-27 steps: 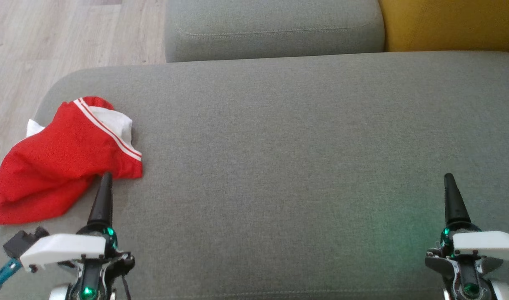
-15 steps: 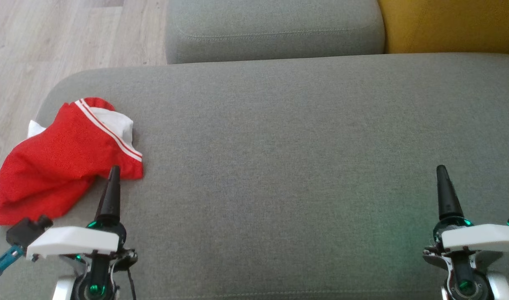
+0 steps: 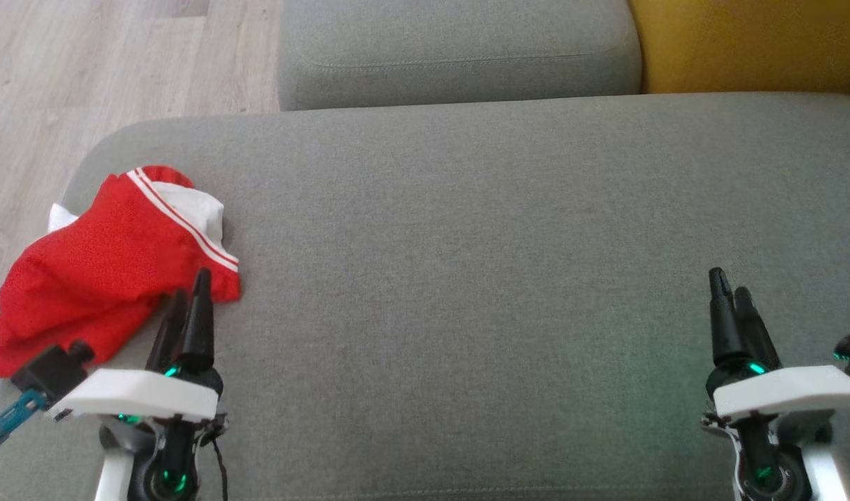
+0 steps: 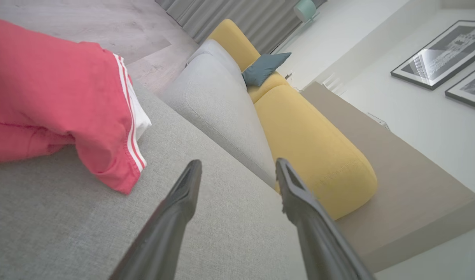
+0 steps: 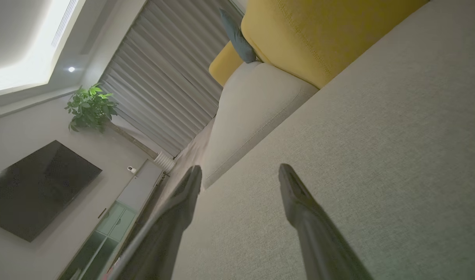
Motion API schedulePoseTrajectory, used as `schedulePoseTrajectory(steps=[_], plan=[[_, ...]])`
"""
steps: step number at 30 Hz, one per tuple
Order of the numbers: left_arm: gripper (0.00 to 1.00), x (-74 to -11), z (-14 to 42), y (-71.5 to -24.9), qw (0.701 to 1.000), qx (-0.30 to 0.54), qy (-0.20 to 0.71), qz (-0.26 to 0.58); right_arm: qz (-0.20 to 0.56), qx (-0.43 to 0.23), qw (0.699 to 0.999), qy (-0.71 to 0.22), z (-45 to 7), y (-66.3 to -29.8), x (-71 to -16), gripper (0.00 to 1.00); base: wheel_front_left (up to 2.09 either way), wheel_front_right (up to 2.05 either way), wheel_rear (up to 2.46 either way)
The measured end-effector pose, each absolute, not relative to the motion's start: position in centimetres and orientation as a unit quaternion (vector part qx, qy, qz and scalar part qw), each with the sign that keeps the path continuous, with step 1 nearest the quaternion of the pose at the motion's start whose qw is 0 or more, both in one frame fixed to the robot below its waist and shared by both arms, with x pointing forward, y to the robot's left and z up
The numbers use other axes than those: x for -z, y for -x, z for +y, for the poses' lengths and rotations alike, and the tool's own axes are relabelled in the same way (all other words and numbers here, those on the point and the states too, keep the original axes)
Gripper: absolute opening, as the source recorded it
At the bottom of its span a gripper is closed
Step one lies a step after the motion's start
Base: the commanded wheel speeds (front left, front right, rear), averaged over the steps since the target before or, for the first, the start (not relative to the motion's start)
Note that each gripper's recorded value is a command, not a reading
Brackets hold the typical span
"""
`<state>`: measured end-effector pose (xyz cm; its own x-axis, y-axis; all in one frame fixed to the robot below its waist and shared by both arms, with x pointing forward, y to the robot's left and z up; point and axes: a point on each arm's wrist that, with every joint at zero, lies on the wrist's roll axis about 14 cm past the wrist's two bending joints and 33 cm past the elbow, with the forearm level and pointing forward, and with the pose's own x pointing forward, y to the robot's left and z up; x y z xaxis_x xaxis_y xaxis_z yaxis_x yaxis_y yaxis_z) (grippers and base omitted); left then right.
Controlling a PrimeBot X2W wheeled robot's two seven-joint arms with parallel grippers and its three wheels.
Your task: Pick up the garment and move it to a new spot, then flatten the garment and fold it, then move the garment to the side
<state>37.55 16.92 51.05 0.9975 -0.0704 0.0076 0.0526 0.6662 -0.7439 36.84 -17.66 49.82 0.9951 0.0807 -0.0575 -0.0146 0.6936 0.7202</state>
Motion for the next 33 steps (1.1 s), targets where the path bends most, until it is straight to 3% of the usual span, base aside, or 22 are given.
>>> schedulePoseTrajectory(steps=[14,33], plan=[[1.00,-51.8,16.3,-37.4,0.955,0.052,0.293,-0.004,0.043,-0.043,0.955,-0.290,-16.9,-36.8,-50.1,1.00,0.00,0.00,0.00],[1.00,-52.0,15.1,-37.2,0.983,0.079,0.165,-0.016,0.045,-0.058,0.984,-0.164,-16.2,-36.6,-50.0,1.00,0.00,0.00,0.00]])
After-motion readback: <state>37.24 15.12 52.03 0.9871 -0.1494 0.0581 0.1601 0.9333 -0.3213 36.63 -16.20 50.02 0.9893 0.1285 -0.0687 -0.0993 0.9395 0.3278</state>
